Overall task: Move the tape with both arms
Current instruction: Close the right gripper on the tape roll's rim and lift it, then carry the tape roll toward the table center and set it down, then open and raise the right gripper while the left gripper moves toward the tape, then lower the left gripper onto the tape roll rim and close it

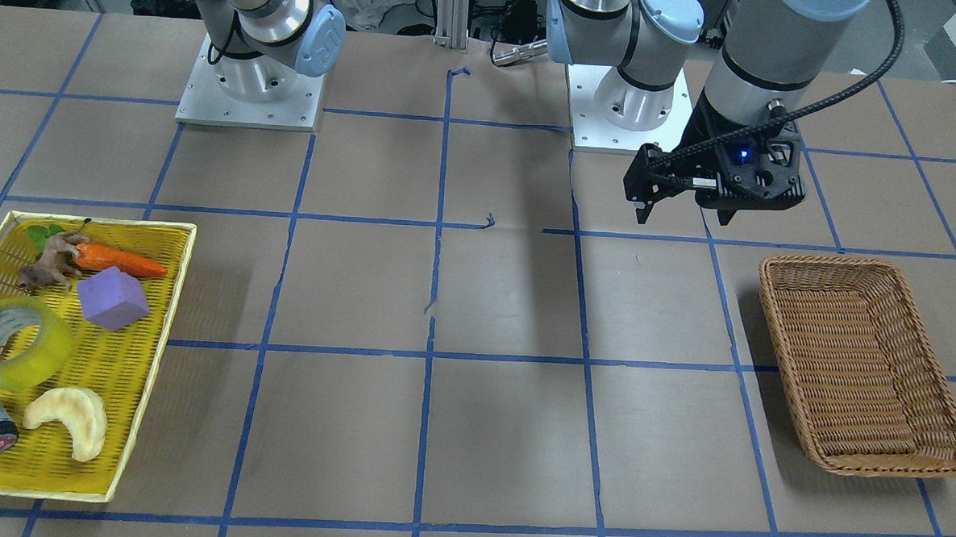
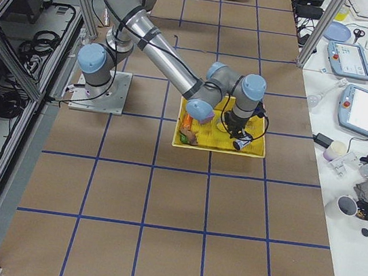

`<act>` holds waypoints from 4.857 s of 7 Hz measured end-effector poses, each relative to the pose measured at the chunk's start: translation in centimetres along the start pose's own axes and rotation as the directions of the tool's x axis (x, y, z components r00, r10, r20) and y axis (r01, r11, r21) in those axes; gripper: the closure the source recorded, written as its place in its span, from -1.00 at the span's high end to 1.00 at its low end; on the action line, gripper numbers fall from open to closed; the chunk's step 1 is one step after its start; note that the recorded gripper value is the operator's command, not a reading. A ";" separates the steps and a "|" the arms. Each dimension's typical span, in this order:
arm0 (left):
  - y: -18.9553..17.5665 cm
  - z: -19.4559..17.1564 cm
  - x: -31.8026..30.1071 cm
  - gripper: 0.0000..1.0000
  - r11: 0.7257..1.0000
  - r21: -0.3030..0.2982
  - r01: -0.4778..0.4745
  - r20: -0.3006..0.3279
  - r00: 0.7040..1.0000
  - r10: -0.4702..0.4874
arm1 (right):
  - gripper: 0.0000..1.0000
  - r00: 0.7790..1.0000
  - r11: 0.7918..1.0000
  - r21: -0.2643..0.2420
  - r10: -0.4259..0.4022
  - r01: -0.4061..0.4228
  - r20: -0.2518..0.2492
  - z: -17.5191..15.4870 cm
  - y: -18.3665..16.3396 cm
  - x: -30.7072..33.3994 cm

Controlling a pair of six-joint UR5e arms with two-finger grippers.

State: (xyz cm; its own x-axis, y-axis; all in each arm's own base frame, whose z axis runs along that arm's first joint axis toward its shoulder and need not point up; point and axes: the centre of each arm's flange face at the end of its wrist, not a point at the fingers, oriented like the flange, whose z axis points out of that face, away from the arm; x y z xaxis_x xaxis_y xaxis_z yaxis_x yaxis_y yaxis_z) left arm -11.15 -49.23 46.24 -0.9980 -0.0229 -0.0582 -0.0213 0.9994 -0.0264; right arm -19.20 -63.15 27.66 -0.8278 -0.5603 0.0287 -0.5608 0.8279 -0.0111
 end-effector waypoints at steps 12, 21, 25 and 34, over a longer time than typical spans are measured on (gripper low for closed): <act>-0.4 -0.2 -1.2 1.00 1.000 0.010 -0.002 0.004 1.000 0.002 | -1.00 0.927 0.930 0.029 0.362 -0.366 0.093 3.7 -37.6 -33.8; -8.2 5.7 -0.7 1.00 0.986 0.155 0.064 -0.059 0.997 -0.056 | 1.00 0.936 0.935 0.063 0.347 -0.350 0.061 -5.5 -34.8 -36.2; -15.2 10.6 7.1 1.00 0.962 0.256 0.094 -0.198 0.979 -0.043 | 1.00 0.895 0.895 0.025 0.445 -0.445 -0.012 -16.6 -21.2 -32.1; -18.2 26.0 20.5 0.25 0.966 0.241 0.094 -0.273 0.962 -0.025 | 1.00 0.883 0.883 0.034 0.469 -0.468 -0.010 -21.3 -9.0 -35.9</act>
State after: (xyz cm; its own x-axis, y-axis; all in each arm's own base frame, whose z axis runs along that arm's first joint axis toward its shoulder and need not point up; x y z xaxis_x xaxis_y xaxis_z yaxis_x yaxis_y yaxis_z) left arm -29.67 -68.56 19.59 -0.9753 -0.0403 0.2172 -0.0999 0.9573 -0.2713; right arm 15.92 -50.00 48.02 -0.9938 -0.1066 0.0306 -0.1083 0.9925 -0.0575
